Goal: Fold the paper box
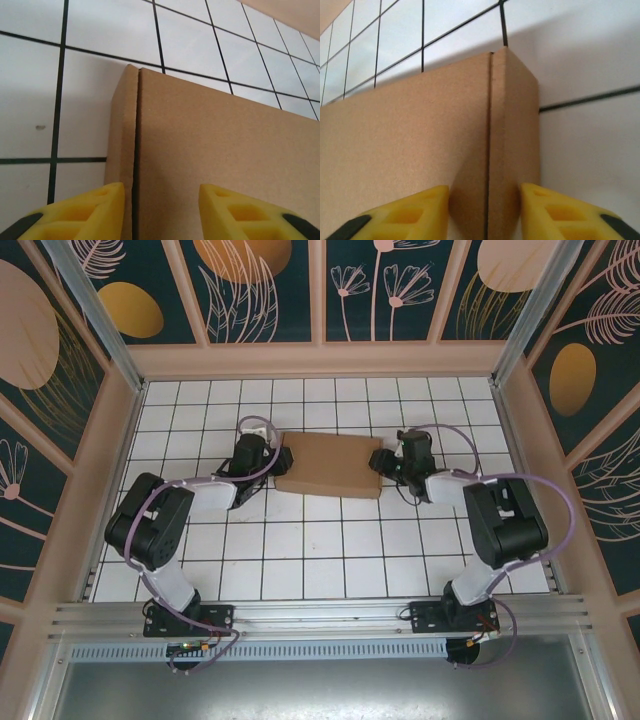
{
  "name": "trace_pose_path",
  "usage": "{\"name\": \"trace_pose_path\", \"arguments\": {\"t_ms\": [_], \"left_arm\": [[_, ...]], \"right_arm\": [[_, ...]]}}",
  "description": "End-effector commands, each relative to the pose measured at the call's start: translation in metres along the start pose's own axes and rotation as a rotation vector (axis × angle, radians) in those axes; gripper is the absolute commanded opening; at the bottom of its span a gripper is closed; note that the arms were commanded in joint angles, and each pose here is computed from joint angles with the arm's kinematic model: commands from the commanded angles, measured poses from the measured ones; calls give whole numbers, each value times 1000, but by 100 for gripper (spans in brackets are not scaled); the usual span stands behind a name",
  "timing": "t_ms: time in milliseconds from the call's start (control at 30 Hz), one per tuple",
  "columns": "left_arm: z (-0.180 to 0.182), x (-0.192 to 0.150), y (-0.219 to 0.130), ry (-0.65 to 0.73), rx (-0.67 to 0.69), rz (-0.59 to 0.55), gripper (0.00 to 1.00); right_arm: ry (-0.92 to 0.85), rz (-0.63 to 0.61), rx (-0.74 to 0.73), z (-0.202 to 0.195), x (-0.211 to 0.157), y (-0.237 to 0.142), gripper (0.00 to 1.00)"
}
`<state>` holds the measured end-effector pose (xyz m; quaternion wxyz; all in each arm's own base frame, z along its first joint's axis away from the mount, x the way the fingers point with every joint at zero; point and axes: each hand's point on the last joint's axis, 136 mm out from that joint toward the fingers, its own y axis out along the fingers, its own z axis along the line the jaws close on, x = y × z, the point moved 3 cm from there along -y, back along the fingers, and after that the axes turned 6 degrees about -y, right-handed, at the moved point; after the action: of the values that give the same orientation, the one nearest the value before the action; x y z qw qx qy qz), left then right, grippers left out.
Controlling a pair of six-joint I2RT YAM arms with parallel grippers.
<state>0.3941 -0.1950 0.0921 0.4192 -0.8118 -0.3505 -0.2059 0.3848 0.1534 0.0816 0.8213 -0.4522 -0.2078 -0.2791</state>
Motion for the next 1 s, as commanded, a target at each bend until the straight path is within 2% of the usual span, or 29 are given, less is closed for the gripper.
{"name": "trace_pose_path", "arguments": {"t_ms": [0, 200, 333, 400, 467, 600, 633, 667, 733, 800, 900, 967], "left_arm": [[2, -9, 10, -58, -21, 40, 38], [19, 8, 25, -67, 61, 28, 35], [23, 20, 34, -49, 83, 15, 35], [23, 22, 36, -34, 90, 15, 40], [15, 34, 29, -6, 77, -24, 49], [-14, 83, -9, 75, 34, -186, 76], [-24, 99, -28, 91, 25, -244, 86], [-28, 108, -41, 90, 28, -284, 99], [-27, 130, -77, 72, 79, -418, 99], [-27, 140, -110, 110, 77, -552, 99], [-7, 130, -135, 228, 169, -631, 99], [10, 117, -139, 341, 249, -623, 99]], "right_arm": [[-10, 96, -10, -5, 0, 23, 34], [13, 139, 28, 1, 23, 63, 34], [24, 136, 29, 3, 31, 72, 35], [24, 113, 31, 5, 35, 68, 39], [14, 70, 31, 8, 46, 57, 51], [-2, -115, 34, 16, 86, 6, 71], [-13, -173, 17, 17, 98, -11, 82], [-31, -221, -10, 17, 107, -25, 97], [-99, -341, -77, 21, 124, -60, 99], [-157, -470, -150, 24, 132, -93, 99], [-186, -664, -220, 19, 128, -139, 99], [-237, -787, -238, 11, 116, -161, 99]]}}
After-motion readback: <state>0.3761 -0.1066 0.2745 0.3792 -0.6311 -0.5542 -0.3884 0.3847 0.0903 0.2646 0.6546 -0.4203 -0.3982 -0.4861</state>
